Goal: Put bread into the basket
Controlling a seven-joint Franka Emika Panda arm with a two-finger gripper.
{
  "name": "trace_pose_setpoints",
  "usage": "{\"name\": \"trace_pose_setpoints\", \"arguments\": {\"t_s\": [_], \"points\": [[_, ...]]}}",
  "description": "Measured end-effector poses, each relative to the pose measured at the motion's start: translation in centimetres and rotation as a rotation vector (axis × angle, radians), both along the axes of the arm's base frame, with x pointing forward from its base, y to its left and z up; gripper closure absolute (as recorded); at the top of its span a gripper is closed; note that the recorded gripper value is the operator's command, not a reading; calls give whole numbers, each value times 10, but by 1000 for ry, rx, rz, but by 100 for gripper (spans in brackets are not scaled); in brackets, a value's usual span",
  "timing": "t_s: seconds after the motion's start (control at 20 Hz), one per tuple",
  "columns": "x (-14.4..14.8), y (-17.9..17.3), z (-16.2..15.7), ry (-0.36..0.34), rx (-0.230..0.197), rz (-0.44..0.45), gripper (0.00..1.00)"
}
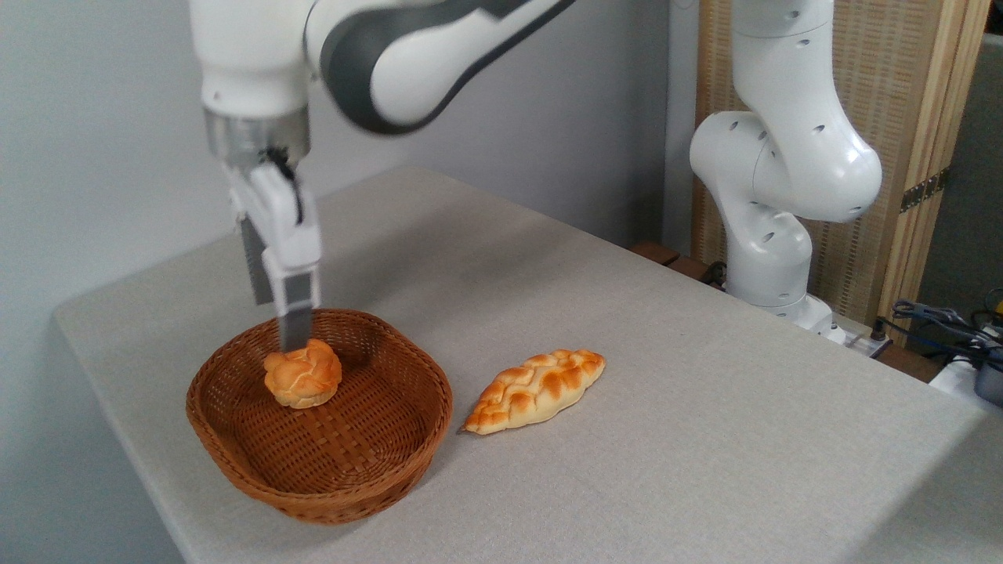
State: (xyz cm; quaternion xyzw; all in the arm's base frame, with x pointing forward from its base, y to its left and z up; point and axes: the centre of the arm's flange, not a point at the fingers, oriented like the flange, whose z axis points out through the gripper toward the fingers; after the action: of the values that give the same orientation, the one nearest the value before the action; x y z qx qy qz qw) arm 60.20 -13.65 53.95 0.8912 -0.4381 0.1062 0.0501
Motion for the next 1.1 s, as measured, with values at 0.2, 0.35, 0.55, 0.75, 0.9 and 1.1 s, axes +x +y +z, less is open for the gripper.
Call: {"name": "trace_pose_setpoints", "arguments": {"t_s": [0.2,0.35,0.55,0.75,0.9,1.1], "points": [[-31,47,43,93,57,48,0],[-44,59,58,149,148,41,0],[-40,95,66,142,156,103,0],[-40,127,74,137,152,159,0],[-40,126,75,134,152,158,0],[-40,133,76,134,151,171,0]]}}
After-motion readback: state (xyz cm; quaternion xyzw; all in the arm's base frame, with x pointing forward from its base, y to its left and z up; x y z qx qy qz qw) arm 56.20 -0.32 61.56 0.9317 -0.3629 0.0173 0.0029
